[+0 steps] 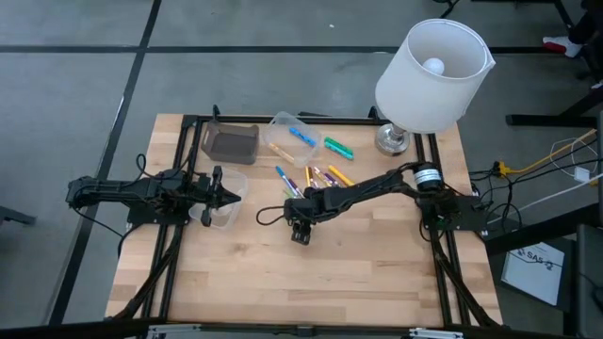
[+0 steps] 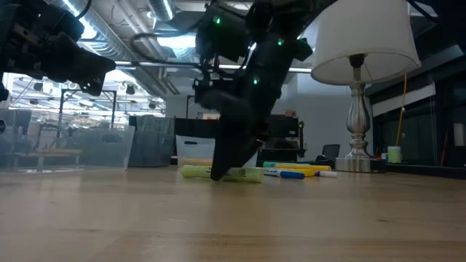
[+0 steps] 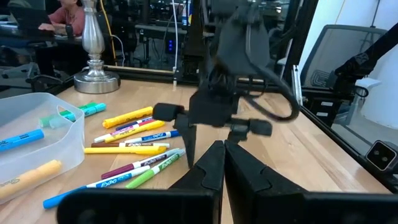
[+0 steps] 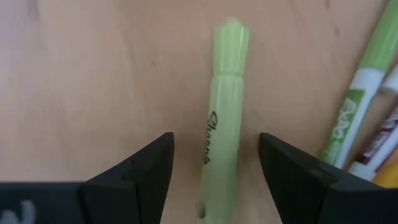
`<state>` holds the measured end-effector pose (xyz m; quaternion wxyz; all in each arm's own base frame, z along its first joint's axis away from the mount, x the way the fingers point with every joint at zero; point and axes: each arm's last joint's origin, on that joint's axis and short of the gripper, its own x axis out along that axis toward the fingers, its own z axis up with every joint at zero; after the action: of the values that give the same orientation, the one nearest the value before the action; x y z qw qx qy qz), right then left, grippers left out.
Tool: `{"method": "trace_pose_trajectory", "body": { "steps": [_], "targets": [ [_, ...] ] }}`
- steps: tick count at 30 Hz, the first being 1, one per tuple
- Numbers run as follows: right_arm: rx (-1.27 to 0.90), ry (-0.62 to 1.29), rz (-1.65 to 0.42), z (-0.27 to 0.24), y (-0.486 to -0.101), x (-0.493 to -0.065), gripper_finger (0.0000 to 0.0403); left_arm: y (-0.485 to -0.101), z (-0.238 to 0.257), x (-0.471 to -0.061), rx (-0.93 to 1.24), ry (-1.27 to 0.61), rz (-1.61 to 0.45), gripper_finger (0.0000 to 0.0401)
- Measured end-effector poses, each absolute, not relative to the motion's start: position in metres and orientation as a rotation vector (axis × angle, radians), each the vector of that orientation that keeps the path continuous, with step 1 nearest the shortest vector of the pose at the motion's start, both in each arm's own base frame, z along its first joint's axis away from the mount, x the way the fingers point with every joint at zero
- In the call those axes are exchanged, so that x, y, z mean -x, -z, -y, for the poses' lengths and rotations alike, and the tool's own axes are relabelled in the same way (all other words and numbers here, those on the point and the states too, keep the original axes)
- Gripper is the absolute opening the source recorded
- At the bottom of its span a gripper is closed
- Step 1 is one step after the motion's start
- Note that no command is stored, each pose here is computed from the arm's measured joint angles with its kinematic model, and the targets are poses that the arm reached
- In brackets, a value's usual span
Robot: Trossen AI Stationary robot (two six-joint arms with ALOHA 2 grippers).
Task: Pick & Place Markers
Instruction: Put the light green highlighter into the top transparent bin
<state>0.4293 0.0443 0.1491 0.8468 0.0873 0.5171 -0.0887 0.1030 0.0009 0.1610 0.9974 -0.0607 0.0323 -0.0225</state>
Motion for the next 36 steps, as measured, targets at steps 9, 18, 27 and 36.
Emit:
{"method": "trace_pose_trajectory", "body": {
  "steps": [9, 18, 27, 36],
  "targets": [
    [-0.220, 0.221, -1.102, -0.0448, -0.1406, -0.4311, 0.0205, -0.1611, -0.0009, -0.1030, 0.121, 0.045, -0.064, 0.0006],
    [-0.225, 0.222, -1.115, -0.0442, -0.1390, -0.4302, 0.0116, -0.1611, -0.0009, -0.1030, 0.121, 0.045, -0.064, 0.0006],
    [-0.226, 0.221, -1.117, -0.0442, -0.1384, -0.4301, 0.0069, -0.1611, -0.0009, -0.1030, 0.121, 0.045, -0.064, 0.0006],
    [-0.239, 0.208, -1.120, -0.0430, -0.1382, -0.4303, 0.0079, -0.1610, -0.0009, -0.1030, 0.121, 0.045, -0.064, 0.0006]
  ]
}}
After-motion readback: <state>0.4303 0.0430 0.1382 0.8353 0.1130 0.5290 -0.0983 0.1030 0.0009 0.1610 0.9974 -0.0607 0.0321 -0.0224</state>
